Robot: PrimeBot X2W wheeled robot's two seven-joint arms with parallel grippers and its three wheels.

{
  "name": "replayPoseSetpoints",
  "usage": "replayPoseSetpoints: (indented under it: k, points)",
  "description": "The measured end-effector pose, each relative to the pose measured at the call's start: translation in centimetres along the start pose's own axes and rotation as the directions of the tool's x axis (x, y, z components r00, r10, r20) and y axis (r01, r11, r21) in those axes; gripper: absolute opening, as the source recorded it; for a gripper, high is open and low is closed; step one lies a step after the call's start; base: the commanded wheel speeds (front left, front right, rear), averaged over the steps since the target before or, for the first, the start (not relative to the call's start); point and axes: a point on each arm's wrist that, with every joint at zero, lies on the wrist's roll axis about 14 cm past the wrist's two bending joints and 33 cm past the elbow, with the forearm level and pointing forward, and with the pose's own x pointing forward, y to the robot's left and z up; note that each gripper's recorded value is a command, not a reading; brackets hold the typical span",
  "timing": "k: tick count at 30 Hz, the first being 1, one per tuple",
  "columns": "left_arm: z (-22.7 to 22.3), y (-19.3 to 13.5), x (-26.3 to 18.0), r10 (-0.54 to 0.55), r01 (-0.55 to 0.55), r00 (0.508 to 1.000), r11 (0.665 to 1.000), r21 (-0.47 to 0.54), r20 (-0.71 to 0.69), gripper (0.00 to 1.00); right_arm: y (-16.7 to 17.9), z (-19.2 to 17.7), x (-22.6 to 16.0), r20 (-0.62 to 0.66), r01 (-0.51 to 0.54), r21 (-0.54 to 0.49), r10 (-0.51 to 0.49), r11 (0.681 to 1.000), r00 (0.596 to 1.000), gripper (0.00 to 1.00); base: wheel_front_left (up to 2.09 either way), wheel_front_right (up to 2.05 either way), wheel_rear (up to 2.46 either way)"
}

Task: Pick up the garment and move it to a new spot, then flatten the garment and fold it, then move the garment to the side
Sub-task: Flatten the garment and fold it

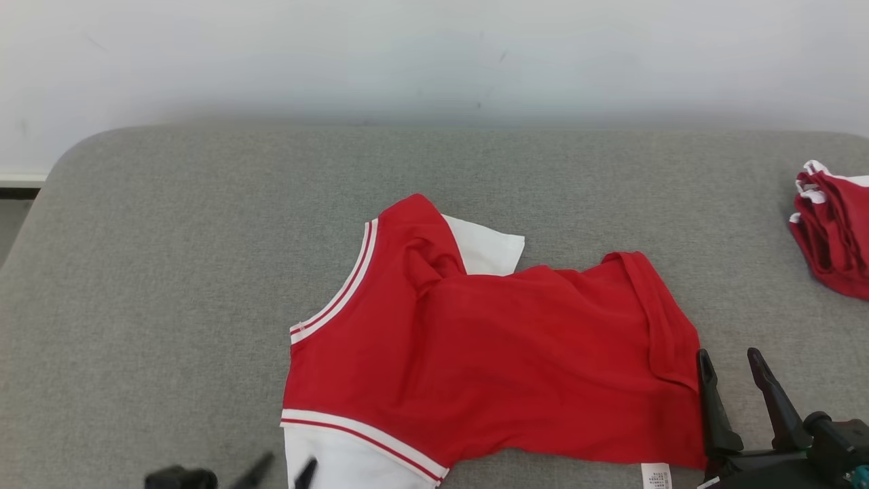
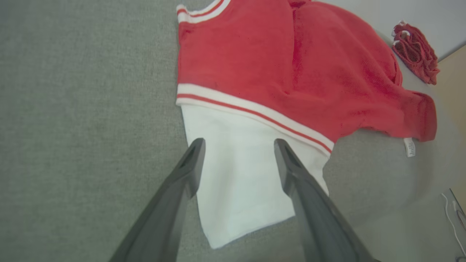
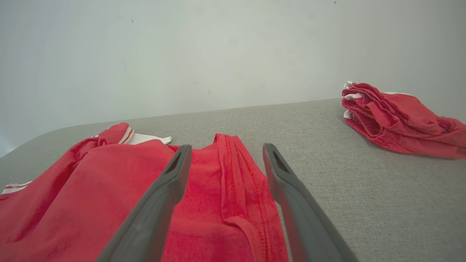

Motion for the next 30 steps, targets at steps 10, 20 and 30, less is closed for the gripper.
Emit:
replayPoseSetpoints:
  k: [10,20,30]
  points:
    - [10.9,0.6,1.4,0.093,-0.154,0.903,0.981,0.114,0.420,1.00,-0.3,1.3,-1.0,0.036,0.016,-0.020,-0.016,1.000,0.999,1.00,0.00,0.00,0.00]
    - [14.5,1.4,-0.3,0.140,-0.279,0.799,0.948,0.154,0.585,1.00,-0.7,2.5,-2.1,0.070,0.034,-0.039,-0.031,0.999,0.997,1.00,0.00,0.00,0.00]
    - [13.0,2.9,-1.8,0.186,-0.338,0.796,0.926,0.170,0.576,1.00,-1.3,2.7,-4.3,0.074,0.061,-0.052,-0.057,0.997,0.996,1.00,0.00,0.00,0.00]
